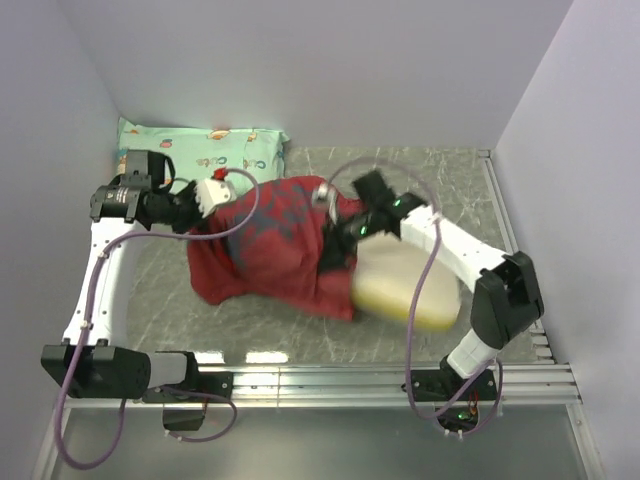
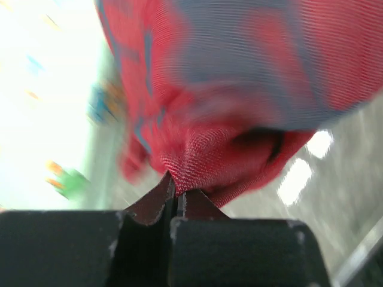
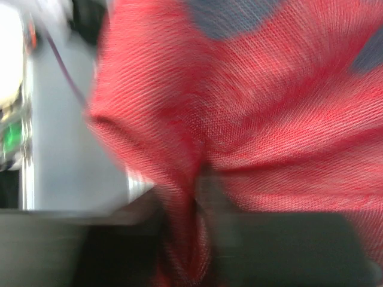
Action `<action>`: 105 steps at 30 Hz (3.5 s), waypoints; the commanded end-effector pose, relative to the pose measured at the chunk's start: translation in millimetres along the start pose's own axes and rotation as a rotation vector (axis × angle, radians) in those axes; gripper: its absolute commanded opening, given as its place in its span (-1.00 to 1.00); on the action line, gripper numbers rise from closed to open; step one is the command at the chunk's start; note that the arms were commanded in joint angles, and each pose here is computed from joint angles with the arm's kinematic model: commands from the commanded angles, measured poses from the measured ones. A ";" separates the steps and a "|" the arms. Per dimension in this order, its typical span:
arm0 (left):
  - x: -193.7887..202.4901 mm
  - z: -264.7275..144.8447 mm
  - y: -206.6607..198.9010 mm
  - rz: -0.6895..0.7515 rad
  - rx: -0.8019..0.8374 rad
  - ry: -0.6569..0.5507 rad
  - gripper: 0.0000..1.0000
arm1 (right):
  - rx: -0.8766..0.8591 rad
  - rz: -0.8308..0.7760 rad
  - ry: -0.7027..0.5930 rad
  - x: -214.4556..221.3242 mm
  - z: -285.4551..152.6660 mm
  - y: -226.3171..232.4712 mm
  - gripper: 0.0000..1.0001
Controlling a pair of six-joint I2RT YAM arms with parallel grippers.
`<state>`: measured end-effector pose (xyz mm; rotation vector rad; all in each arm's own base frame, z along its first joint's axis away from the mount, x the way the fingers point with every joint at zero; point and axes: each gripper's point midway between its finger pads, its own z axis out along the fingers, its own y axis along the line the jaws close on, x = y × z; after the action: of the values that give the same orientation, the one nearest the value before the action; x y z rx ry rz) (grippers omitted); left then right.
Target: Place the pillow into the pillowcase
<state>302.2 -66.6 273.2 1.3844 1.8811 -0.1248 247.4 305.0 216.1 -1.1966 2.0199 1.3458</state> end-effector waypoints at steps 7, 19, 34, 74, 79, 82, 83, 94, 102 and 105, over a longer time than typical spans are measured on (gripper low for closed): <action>45.5 1.4 -34.1 -0.237 0.099 0.004 0.62 | 0.187 0.078 -0.119 -2.1 -73.5 -19.9 0.98; -164.9 173.2 -17.0 -0.584 0.041 -0.258 0.93 | 0.744 0.518 -0.177 86.4 -231.2 -167.8 0.98; -220.5 340.0 -118.2 -0.691 0.220 -0.167 0.32 | 0.498 0.784 -0.058 178.0 -180.1 -162.1 0.35; -103.0 210.8 -116.8 -0.716 0.322 0.023 0.34 | 0.497 0.906 0.106 220.4 -199.0 -138.6 0.90; -46.2 223.6 -170.9 -0.783 0.383 0.163 -0.09 | 0.333 0.895 0.045 187.3 -157.4 -155.5 0.00; -60.8 252.7 -159.2 -0.767 0.368 0.123 -0.64 | 0.294 0.865 -0.110 138.7 -163.2 -177.6 -0.80; -62.2 271.7 -157.0 -0.776 0.372 0.130 -0.77 | 0.300 0.893 -0.147 125.8 -167.1 -183.5 -1.00; -316.8 273.2 -139.0 -0.636 0.701 -0.424 -0.99 | 0.256 0.813 -0.321 51.9 -161.3 -179.7 -1.00; -213.9 277.8 -102.5 -0.828 0.573 -0.278 -0.71 | 0.513 0.824 -0.351 88.5 -251.2 -194.4 0.27; -178.8 248.0 -95.6 -0.773 0.500 -0.197 0.02 | 0.591 0.856 -0.214 127.9 -270.5 -184.3 0.74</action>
<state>370.4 -401.2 128.8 0.7623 2.3029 -1.2121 395.3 8.0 138.0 0.1232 2.4677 1.0751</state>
